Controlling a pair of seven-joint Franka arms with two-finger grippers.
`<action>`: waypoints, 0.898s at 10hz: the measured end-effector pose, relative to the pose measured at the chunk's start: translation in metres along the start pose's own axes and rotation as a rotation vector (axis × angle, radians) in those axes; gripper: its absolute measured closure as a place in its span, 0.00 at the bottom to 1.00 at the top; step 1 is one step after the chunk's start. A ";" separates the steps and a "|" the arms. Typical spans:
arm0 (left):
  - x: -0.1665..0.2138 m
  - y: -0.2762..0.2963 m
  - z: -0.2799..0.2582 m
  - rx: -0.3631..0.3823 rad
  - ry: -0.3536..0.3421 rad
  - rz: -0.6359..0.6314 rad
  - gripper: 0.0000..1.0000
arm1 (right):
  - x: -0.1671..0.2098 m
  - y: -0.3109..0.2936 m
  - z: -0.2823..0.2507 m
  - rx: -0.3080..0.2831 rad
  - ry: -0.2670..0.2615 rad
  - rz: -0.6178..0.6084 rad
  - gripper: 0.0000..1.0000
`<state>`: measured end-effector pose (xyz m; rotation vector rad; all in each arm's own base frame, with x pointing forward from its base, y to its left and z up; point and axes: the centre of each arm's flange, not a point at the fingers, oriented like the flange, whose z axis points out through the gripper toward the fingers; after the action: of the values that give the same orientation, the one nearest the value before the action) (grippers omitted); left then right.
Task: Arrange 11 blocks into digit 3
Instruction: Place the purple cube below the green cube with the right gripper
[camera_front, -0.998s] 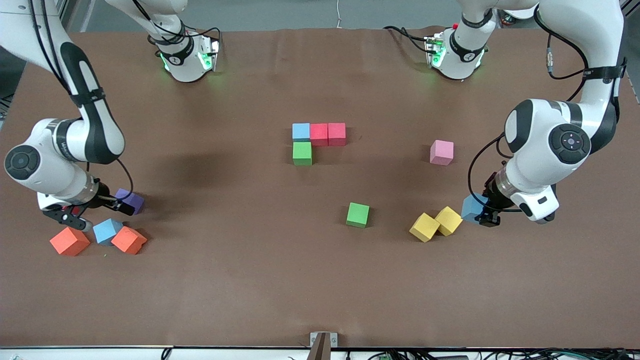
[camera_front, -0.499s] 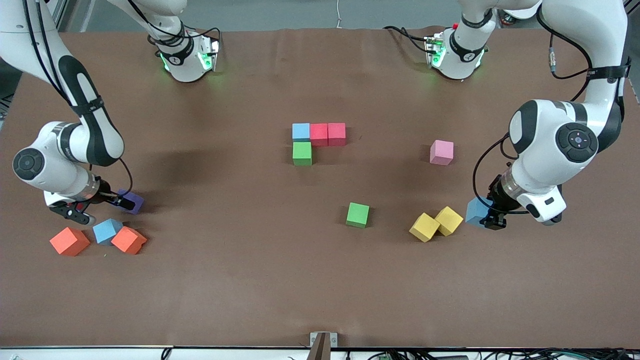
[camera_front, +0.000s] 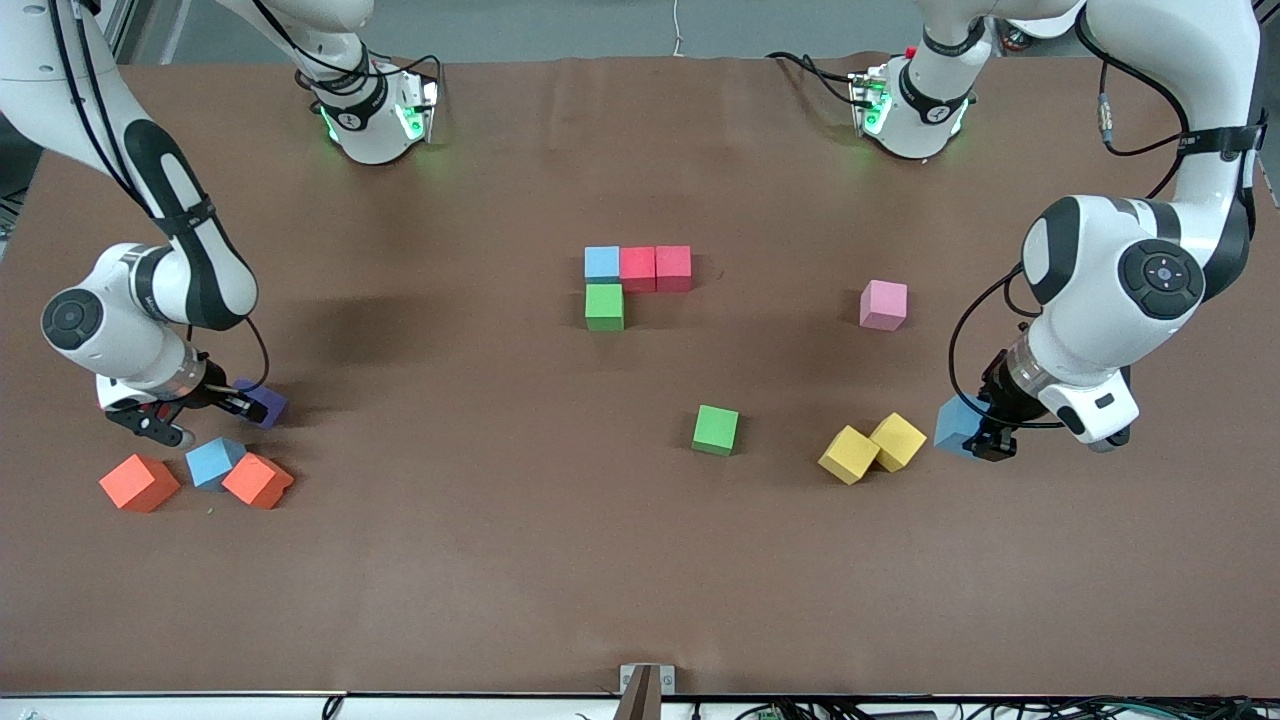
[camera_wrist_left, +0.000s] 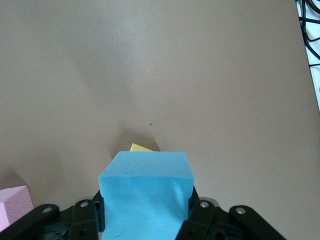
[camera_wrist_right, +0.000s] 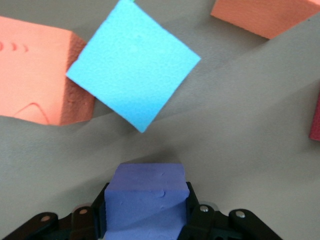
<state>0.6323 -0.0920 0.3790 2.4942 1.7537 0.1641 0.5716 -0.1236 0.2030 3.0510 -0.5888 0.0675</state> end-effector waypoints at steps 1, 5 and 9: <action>0.000 0.000 0.000 -0.003 0.001 0.001 0.43 | -0.002 -0.010 -0.001 -0.002 -0.019 -0.019 0.41; 0.012 0.000 -0.002 -0.022 0.008 -0.001 0.43 | -0.043 -0.133 -0.081 -0.028 -0.102 -0.228 0.41; 0.013 -0.001 -0.001 -0.019 0.008 0.005 0.43 | -0.166 -0.343 -0.136 0.134 -0.053 -0.328 0.41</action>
<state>0.6356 -0.0791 0.3799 2.4881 1.7412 0.1900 0.5403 0.2619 0.3226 3.2409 -0.0816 0.0173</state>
